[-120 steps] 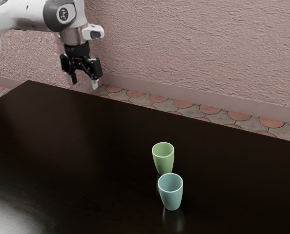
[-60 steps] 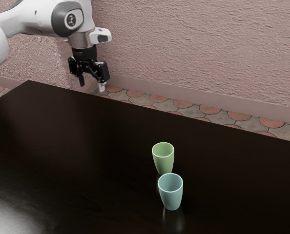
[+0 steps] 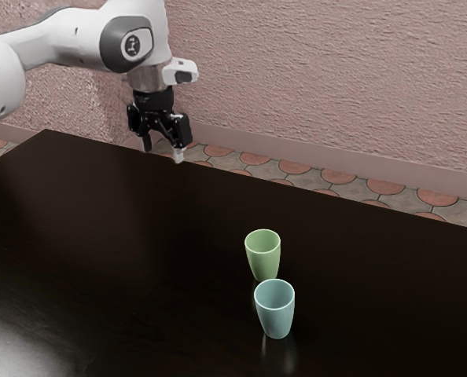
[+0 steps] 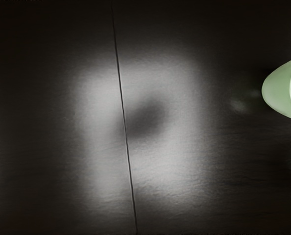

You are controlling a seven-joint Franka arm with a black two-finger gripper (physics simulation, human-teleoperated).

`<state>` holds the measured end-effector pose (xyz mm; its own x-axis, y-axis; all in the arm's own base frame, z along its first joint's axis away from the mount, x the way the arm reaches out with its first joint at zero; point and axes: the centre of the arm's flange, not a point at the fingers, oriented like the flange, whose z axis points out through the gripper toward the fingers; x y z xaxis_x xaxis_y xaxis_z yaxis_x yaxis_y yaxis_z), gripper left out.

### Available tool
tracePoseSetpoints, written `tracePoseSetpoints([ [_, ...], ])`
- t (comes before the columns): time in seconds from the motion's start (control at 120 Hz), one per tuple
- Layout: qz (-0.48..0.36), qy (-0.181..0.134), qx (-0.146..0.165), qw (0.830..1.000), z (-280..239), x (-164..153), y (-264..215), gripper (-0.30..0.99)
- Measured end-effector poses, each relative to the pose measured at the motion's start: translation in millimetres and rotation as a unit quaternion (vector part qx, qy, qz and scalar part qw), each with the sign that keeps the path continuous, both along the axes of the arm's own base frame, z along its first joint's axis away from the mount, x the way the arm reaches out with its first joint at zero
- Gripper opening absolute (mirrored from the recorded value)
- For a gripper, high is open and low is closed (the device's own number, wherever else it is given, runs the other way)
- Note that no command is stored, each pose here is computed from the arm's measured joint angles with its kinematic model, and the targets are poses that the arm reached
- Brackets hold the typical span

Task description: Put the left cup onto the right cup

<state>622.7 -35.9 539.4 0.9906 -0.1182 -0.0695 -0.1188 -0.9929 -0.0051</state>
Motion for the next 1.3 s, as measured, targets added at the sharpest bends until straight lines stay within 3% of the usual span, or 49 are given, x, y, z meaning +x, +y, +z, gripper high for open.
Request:
tracePoseSetpoints([
  [0.45,-0.034,0.011,0.001,0.999,-23,-10,-40,0.67],
  [0.858,-0.062,0.003,0.001,0.998,-29,-11,-78,0.67],
  [1.3,-0.016,0.008,-0.001,1.000,-40,-11,-105,0.67],
])
